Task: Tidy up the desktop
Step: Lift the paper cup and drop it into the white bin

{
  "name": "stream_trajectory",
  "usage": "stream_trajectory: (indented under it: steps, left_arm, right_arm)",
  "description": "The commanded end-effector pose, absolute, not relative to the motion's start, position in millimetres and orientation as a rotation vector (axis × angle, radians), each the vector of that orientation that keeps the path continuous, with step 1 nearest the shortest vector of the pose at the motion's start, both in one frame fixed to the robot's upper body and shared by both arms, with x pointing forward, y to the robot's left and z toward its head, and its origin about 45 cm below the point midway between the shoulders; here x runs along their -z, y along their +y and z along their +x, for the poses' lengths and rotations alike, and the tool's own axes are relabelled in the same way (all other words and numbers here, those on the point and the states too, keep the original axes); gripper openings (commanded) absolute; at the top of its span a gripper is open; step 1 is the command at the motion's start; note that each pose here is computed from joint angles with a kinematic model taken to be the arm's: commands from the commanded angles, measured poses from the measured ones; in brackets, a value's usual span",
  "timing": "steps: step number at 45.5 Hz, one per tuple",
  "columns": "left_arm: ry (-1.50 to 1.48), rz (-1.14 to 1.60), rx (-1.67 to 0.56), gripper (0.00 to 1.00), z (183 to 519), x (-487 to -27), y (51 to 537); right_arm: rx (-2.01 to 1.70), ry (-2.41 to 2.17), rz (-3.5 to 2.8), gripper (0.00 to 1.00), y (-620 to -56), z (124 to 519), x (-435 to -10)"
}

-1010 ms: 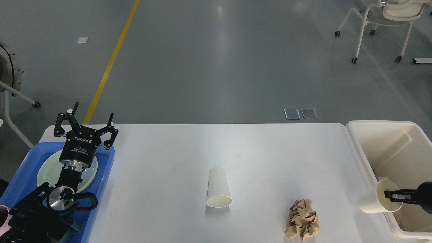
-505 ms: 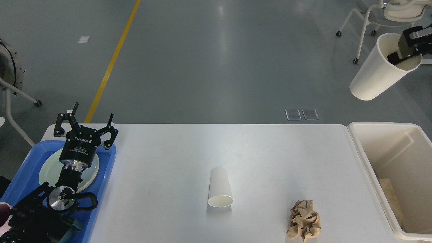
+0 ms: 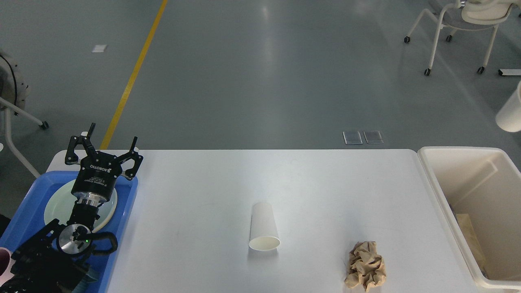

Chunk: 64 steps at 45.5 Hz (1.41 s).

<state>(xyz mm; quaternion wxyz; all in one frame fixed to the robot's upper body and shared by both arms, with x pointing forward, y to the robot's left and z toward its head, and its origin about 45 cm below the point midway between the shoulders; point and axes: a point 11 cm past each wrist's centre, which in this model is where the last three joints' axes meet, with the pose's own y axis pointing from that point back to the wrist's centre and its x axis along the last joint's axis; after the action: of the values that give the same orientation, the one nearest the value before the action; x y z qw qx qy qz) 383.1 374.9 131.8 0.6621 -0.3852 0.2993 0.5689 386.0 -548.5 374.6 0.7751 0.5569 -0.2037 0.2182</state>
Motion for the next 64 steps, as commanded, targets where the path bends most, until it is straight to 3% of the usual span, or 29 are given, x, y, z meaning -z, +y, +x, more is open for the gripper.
stream_trajectory:
  steps: [1,14,22,25,26,27,28,41,51,57,64]
  left_arm:
    - [0.677,-0.871,-1.286,1.00,383,-132,375]
    - [0.677,-0.871,-1.286,1.00,383,-132,375]
    - [0.677,-0.870,-1.287,1.00,383,-132,375]
    - [0.677,-0.871,-1.286,1.00,383,-132,375]
    - [0.677,-0.870,-1.287,1.00,383,-132,375]
    - [0.677,-0.871,-1.286,1.00,383,-132,375]
    - [0.677,-0.871,-1.286,1.00,383,-132,375]
    - [0.677,-0.870,-1.287,1.00,383,-132,375]
    - [0.677,-0.871,-1.286,1.00,383,-132,375]
    - [0.677,-0.871,-1.286,1.00,383,-132,375]
    - [0.677,-0.870,-1.287,1.00,383,-132,375]
  right_arm:
    - [-0.458,-0.459,1.100,0.00,-606,359,-295]
    - [-0.361,-0.506,1.152,0.00,-601,317,-145]
    - [-0.342,-0.524,1.177,0.00,-592,303,-115]
    - [-0.339,-0.534,1.181,0.17,-592,303,-114]
    - [-0.336,-0.533,1.182,0.35,-591,302,-113]
    - [-0.337,-0.533,1.184,0.72,-590,303,-113]
    - [-0.338,-0.535,1.190,1.00,-588,305,-113]
    - [-0.360,-0.554,1.226,1.00,-572,336,-132]
    - [-0.200,-0.458,1.358,1.00,-538,393,-242]
    - [-0.210,-0.452,1.564,1.00,-459,422,-341]
    - [-0.354,-0.291,1.736,1.00,-332,406,-460]
